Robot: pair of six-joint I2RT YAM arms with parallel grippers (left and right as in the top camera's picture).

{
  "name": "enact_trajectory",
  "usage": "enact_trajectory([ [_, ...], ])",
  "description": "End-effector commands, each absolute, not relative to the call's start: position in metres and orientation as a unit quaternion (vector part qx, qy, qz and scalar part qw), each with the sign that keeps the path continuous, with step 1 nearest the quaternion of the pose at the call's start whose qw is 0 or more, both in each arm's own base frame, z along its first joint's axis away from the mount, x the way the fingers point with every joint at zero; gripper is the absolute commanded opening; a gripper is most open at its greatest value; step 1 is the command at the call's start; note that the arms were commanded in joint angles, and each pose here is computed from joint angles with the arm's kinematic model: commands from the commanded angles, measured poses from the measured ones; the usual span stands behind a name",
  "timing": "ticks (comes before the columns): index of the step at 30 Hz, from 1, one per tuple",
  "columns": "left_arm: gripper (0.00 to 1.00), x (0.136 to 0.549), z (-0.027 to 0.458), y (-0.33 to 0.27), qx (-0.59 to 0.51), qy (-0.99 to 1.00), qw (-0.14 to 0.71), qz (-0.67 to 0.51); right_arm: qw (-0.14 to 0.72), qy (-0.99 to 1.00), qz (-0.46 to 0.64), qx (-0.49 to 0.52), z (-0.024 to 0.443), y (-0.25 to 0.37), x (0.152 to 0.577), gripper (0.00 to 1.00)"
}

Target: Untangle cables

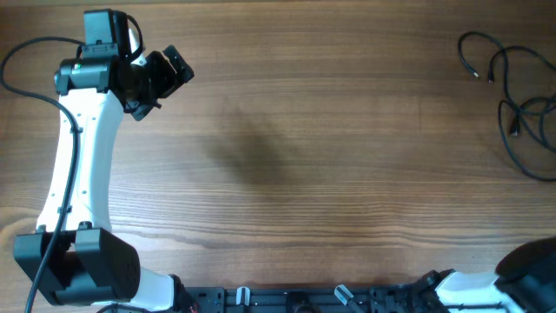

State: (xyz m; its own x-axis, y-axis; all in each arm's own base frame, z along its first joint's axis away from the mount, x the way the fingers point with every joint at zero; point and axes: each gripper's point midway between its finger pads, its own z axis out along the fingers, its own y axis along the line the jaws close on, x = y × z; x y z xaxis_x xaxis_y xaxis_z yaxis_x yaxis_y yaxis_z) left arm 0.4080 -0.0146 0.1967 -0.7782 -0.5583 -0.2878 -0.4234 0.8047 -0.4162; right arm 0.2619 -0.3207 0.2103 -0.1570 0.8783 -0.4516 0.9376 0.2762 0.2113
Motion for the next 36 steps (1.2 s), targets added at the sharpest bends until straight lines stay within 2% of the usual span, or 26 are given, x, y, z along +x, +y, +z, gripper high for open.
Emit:
enact_trajectory([
  [1,1.00,0.409,0.195,-0.012,-0.259,0.930,0.204,-0.162,0.189,0.762,-0.051,0.617,0.156,-0.329,0.265,0.79],
  [2,1.00,0.409,0.195,-0.012,-0.259,0.930,0.204,-0.162,0.178,0.766,-0.038,0.617,0.144,-0.328,0.269,0.91],
  [4,1.00,0.409,0.195,-0.012,-0.259,0.930,0.204,-0.162,0.166,0.771,-0.007,0.615,0.129,-0.323,0.277,0.99],
  [7,1.00,0.409,0.195,-0.012,-0.259,0.930,0.204,-0.162,0.176,0.775,0.029,0.606,0.131,-0.316,0.289,0.99],
  [12,1.00,0.409,0.195,-0.012,-0.259,0.930,0.204,-0.162,0.242,0.818,0.102,0.512,0.177,-0.286,0.325,1.00],
  [16,1.00,0.409,0.195,-0.012,-0.259,0.930,0.204,-0.162,0.307,0.860,0.126,0.387,0.234,-0.231,0.349,1.00],
  [20,1.00,0.409,0.195,-0.012,-0.259,0.930,0.204,-0.162,0.367,0.901,0.120,0.199,0.296,-0.135,0.360,1.00],
  [23,1.00,0.409,0.195,-0.012,-0.259,0.930,0.204,-0.162,0.399,0.904,0.128,0.088,0.332,-0.060,0.353,1.00],
  [28,1.00,0.409,0.195,-0.012,-0.259,0.930,0.203,-0.161,0.424,0.894,0.144,-0.030,0.362,0.012,0.326,1.00],
  [31,1.00,0.409,0.195,-0.012,-0.259,0.930,0.204,-0.162,0.408,0.898,0.159,-0.040,0.363,0.029,0.305,1.00],
  [36,1.00,0.409,0.195,-0.012,-0.259,0.930,0.204,-0.162,0.370,0.911,0.181,0.013,0.351,0.030,0.293,1.00],
])
